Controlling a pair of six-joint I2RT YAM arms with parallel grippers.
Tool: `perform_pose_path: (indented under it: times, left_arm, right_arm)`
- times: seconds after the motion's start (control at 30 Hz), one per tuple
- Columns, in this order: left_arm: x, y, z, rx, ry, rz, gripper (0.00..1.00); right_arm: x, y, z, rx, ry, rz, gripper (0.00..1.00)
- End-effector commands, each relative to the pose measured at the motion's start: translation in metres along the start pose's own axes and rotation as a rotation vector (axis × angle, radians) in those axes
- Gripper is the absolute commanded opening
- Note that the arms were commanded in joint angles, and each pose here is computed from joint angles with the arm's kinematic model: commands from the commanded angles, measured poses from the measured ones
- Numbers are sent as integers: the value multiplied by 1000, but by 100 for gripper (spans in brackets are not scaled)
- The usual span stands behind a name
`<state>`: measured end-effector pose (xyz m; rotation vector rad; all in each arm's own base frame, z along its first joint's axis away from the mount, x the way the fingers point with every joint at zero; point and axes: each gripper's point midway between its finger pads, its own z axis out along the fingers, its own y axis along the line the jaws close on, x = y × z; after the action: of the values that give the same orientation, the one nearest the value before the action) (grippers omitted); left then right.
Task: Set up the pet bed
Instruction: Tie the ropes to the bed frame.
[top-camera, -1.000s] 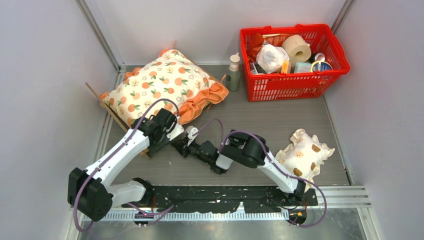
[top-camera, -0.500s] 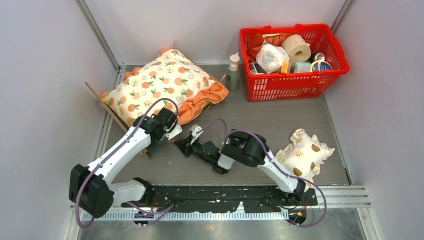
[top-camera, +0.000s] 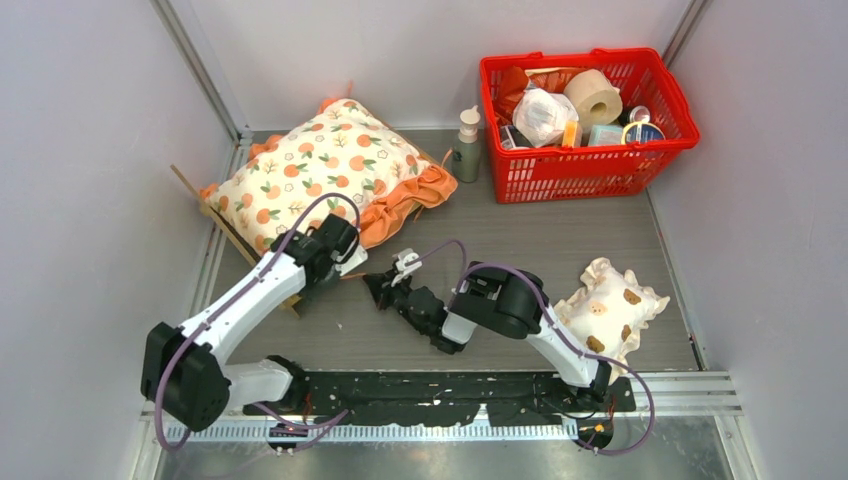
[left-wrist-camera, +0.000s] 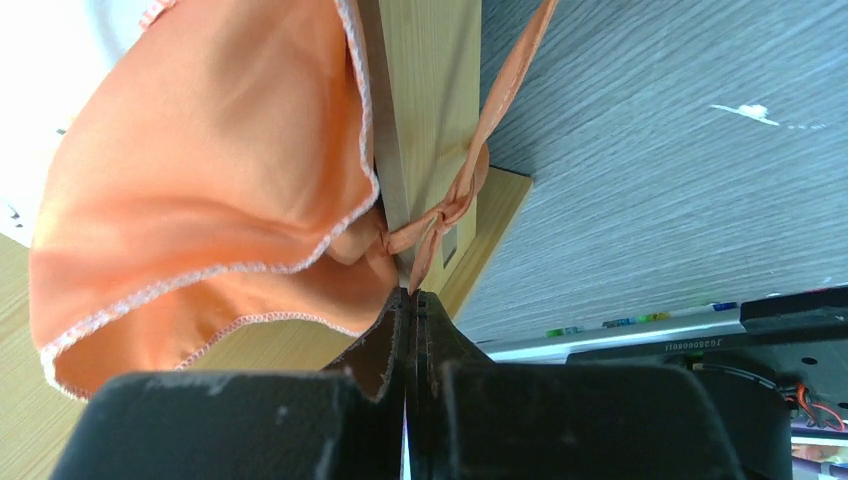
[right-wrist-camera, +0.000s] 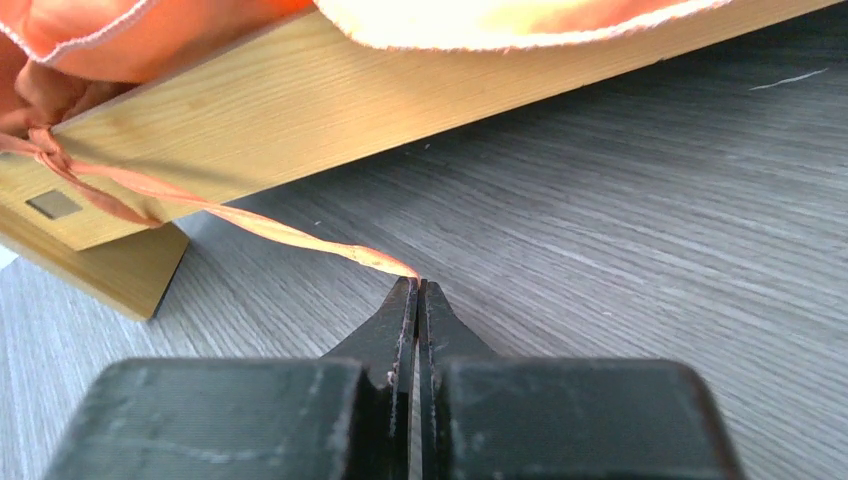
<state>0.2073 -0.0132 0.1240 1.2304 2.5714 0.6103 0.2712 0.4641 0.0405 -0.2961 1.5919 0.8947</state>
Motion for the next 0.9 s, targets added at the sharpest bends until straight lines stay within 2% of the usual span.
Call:
perform_pose_path:
  times: [0.0, 0.13, 0.23, 0.47, 0.6, 0.87]
  left_arm:
    - [5, 20, 2, -99, 98, -7, 0]
    - [1, 27, 6, -136, 122, -9, 0]
    - [3, 33, 5, -171, 120, -26, 0]
    - [14, 35, 5, -181, 149, -52, 0]
    - [13, 31, 10, -174, 126, -69, 0]
    - [16, 34, 12, -176, 169, -58, 0]
  right_arm:
    - [-18, -29, 6, 149, -33, -64, 5]
    - [-20, -11, 17, 52, -42, -158, 5]
    - [-8, -16, 20, 79, 13, -194, 5]
    - [-9, -26, 15, 171, 44, -250, 5]
    - [-11, -40, 6, 289, 50, -297, 5]
    - [-13, -47, 5, 324, 62, -325, 5]
